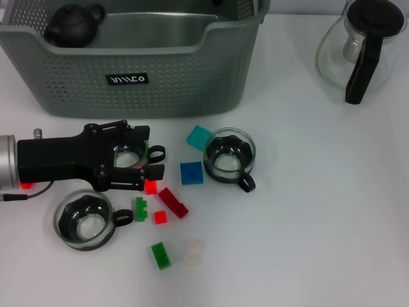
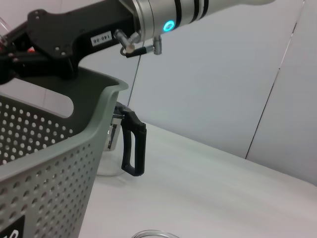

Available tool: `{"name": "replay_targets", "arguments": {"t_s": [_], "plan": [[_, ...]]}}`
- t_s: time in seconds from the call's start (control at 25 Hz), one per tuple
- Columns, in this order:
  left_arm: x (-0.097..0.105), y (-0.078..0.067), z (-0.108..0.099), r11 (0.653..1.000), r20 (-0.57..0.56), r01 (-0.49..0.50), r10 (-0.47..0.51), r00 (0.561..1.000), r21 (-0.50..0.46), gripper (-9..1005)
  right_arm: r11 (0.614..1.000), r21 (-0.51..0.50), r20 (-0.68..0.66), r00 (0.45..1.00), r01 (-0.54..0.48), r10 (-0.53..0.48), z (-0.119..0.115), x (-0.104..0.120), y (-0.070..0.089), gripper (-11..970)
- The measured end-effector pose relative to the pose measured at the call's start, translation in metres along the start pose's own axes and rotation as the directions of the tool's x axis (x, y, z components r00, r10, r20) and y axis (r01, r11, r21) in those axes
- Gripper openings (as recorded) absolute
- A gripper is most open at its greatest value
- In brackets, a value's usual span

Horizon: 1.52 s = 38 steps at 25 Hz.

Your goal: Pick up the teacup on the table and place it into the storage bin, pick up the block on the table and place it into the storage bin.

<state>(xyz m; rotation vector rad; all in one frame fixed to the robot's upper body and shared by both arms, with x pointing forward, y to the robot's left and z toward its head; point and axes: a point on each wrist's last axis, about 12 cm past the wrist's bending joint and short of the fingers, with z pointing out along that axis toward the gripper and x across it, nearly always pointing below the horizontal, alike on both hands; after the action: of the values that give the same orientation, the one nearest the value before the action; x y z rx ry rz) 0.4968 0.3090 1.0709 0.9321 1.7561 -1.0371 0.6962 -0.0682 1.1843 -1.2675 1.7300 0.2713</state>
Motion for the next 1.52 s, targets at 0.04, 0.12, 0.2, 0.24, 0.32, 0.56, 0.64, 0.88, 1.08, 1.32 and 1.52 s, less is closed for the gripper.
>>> {"name": "replay_targets", "arguments": {"t_s": [0.04,0.12,0.2,0.24,0.32,0.56,0.64,0.88,1.08,1.32,1.52], "plan": [[0.0,0.0,0.0,1.0,0.0,0.0,0.0,1.0,0.0,910,1.0,-0.001,-0.003,1.0,-0.001,0.001,0.0,0.001,0.0,150],[0.0,0.0,0.0,1.0,0.001,0.0,0.0,1.0,-0.001,910,1.0,-0.001,-0.007,1.0,-0.001,0.001,0.0,0.003,0.001,153],[0.0,0.0,0.0,1.0,0.001,0.0,0.0,1.0,-0.001,910,1.0,-0.004,-0.01,1.0,0.0,0.0,0.0,0.004,0.001,155],[0.0,0.0,0.0,1.0,0.002,0.0,0.0,1.0,-0.002,910,1.0,-0.004,-0.01,1.0,0.0,0.0,0.0,0.004,0.001,157],[0.0,0.0,0.0,1.0,0.002,0.0,0.0,1.0,-0.002,909,1.0,-0.007,-0.012,1.0,-0.004,0.004,0.0,0.005,0.002,160],[0.001,0.0,-0.001,1.0,0.002,0.003,-0.003,1.0,-0.004,910,0.999,-0.035,-0.017,1.0,-0.011,0.01,0.0,0.004,0.005,168],[0.002,-0.001,-0.002,1.0,0.002,0.006,-0.006,1.0,-0.003,910,0.999,-0.043,-0.018,1.0,-0.015,0.014,0.0,0.002,0.006,171],[0.003,-0.002,-0.003,1.0,0.005,0.011,-0.011,1.0,-0.004,910,0.999,-0.053,-0.019,1.0,0.009,-0.01,-0.003,-0.003,0.009,179],[0.003,-0.003,-0.002,1.0,0.007,0.013,-0.013,1.0,-0.002,909,0.999,-0.044,-0.004,1.0,0.02,-0.02,-0.007,-0.007,0.01,326],[0.004,-0.004,-0.001,1.0,0.007,0.014,-0.014,1.0,0.002,910,0.999,-0.038,0.033,0.999,0.005,-0.003,-0.018,-0.011,0.008,590],[0.005,-0.004,-0.003,1.0,0.006,0.015,-0.015,1.0,0.002,909,0.998,-0.065,0.117,0.993,-0.006,0.014,-0.044,-0.022,0.005,823]]}}
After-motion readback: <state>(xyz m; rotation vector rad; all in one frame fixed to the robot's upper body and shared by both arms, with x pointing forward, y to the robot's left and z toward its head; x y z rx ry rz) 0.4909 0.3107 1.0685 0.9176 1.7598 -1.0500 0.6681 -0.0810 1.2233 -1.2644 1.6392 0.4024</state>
